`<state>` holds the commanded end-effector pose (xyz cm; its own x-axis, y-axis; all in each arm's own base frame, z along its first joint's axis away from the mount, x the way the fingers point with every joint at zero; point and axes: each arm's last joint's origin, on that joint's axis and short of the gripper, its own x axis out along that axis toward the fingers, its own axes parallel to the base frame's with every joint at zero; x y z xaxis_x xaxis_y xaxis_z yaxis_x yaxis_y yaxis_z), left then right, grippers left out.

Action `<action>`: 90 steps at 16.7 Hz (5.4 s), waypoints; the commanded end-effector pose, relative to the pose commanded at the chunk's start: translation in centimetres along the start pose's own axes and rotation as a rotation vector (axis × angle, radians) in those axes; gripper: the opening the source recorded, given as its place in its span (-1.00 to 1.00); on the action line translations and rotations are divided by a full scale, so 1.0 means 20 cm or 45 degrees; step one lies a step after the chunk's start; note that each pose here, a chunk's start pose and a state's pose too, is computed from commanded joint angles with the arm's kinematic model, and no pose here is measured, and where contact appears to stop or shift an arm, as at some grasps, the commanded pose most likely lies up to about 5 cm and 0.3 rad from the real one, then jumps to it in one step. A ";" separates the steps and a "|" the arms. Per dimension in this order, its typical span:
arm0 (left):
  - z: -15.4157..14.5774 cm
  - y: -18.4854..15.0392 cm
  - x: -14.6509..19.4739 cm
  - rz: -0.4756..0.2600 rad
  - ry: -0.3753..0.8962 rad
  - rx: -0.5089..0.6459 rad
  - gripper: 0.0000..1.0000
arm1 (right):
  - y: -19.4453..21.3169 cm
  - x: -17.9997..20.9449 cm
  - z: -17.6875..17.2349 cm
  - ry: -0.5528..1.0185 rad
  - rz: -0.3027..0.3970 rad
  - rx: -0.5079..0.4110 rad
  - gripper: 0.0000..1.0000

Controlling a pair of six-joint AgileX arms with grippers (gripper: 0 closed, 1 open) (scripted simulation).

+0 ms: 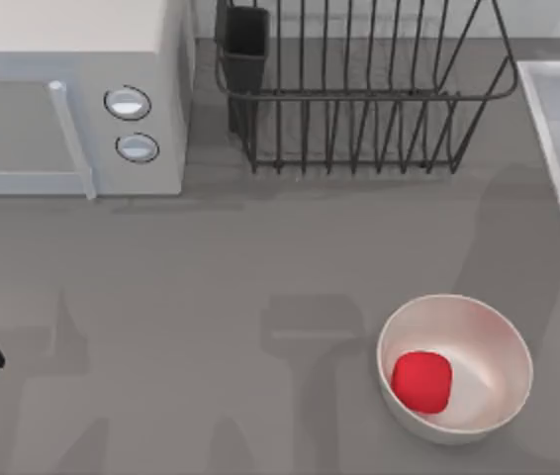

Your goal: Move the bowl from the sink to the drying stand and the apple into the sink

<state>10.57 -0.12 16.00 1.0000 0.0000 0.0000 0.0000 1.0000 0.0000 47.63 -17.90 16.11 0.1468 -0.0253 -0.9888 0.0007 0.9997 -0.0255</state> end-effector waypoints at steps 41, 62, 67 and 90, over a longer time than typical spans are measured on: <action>0.00 0.00 0.00 0.000 0.000 0.000 1.00 | -0.01 0.56 -0.04 0.060 0.030 0.016 -1.00; 0.00 0.00 0.00 0.000 0.000 0.000 1.00 | -0.07 -1.11 -1.21 0.050 0.020 0.012 -1.00; 0.00 0.00 0.00 0.000 0.000 0.000 1.00 | -0.03 -1.15 -1.30 0.055 0.030 0.013 -1.00; 0.00 0.00 0.00 0.000 0.000 0.000 1.00 | 1.81 -1.22 -0.49 -1.432 -0.319 -0.205 -1.00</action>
<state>10.57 -0.12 16.00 1.0000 0.0000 0.0000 0.0000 1.0000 0.0000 34.34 18.90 37.82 0.9555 -0.1243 -0.2675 0.0399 0.9530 -0.3003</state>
